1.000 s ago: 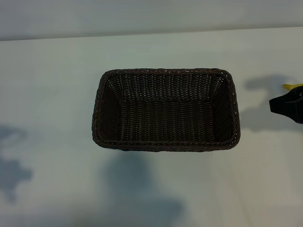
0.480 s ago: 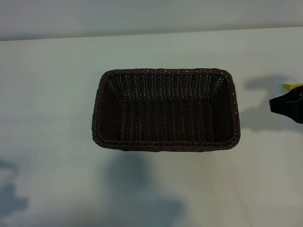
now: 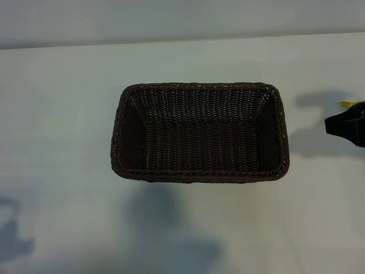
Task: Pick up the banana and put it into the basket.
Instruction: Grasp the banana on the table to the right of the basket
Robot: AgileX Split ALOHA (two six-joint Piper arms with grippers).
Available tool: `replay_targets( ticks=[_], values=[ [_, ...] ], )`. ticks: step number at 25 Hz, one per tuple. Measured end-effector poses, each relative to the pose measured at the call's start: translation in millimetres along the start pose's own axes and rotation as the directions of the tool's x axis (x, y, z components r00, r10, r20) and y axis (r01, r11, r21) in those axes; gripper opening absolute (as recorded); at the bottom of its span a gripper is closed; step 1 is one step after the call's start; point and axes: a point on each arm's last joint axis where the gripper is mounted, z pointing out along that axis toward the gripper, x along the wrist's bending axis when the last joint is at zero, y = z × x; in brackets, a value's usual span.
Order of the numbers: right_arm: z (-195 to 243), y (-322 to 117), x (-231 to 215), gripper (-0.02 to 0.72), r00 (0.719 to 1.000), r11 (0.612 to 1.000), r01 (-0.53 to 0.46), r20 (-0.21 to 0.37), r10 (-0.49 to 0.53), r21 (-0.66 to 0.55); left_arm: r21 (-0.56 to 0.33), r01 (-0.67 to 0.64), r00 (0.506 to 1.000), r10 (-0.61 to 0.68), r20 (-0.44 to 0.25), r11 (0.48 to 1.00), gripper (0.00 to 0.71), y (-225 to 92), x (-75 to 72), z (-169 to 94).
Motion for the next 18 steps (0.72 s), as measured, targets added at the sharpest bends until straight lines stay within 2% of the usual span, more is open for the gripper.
replay_targets(
  ticks=[4, 11, 18],
  values=[
    [0.0, 1.5, -1.2, 0.582, 1.0, 1.0, -0.009, 0.013, 0.009, -0.016, -0.041, 0.003, 1.0, -0.003, 0.001, 0.999, 0.589, -3.6, 0.4, -4.7],
    [0.0, 1.8, -1.4, 0.582, 0.999, 0.999, -0.038, 0.015, 0.038, -0.02, -0.247, 0.016, 1.0, -0.015, 0.005, 0.969, 0.589, -25.7, 2.2, -26.0],
    [6.1, 6.0, -5.7, 0.582, 0.996, 0.997, -0.081, 0.024, 0.081, -0.012, -0.252, 0.019, 1.0, -0.02, -0.002, 0.968, 0.589, -26.9, 2.4, -26.0]
  ],
)
